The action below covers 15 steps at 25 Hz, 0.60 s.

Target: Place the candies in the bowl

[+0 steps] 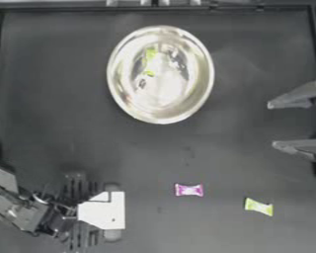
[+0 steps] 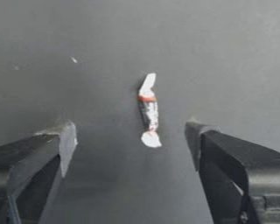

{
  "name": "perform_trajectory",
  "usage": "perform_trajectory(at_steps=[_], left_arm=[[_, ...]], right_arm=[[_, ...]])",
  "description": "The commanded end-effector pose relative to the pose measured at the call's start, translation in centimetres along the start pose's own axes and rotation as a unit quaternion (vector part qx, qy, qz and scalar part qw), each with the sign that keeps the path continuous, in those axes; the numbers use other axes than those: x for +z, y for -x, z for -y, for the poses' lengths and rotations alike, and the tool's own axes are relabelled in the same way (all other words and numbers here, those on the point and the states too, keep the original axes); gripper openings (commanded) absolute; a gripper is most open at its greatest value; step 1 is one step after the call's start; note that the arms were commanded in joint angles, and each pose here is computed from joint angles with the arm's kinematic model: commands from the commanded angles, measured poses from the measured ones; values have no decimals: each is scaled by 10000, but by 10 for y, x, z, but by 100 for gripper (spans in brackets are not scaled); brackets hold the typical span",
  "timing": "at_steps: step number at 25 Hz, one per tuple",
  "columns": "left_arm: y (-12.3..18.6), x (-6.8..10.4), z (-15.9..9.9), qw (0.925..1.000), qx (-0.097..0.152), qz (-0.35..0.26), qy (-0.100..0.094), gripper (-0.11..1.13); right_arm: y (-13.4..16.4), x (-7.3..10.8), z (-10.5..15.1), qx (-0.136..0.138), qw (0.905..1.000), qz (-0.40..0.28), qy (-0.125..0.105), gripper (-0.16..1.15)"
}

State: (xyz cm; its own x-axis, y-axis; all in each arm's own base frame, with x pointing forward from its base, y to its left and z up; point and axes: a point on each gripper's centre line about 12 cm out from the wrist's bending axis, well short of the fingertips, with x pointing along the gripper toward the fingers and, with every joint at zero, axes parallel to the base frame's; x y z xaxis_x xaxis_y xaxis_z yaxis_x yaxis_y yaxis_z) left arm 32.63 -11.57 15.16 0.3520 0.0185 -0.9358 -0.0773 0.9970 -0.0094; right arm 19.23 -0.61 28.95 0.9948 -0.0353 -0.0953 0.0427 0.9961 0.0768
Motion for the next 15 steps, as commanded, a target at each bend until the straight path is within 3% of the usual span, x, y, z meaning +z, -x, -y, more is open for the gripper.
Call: perform_trajectory(at_steps=[1,6,15], left_arm=[[2,9,4,9999,-71,116,28,103],[-8,11,9,9997,-165,177,11,103],[-22,7,10,10000,-94,18,-10,103]], right_arm=[[-1,5,0,0,10000,59,-23,98],[-1,4,0,-3,10000,59,-30,98],[-1,5,0,-10,10000,67,-31,98]])
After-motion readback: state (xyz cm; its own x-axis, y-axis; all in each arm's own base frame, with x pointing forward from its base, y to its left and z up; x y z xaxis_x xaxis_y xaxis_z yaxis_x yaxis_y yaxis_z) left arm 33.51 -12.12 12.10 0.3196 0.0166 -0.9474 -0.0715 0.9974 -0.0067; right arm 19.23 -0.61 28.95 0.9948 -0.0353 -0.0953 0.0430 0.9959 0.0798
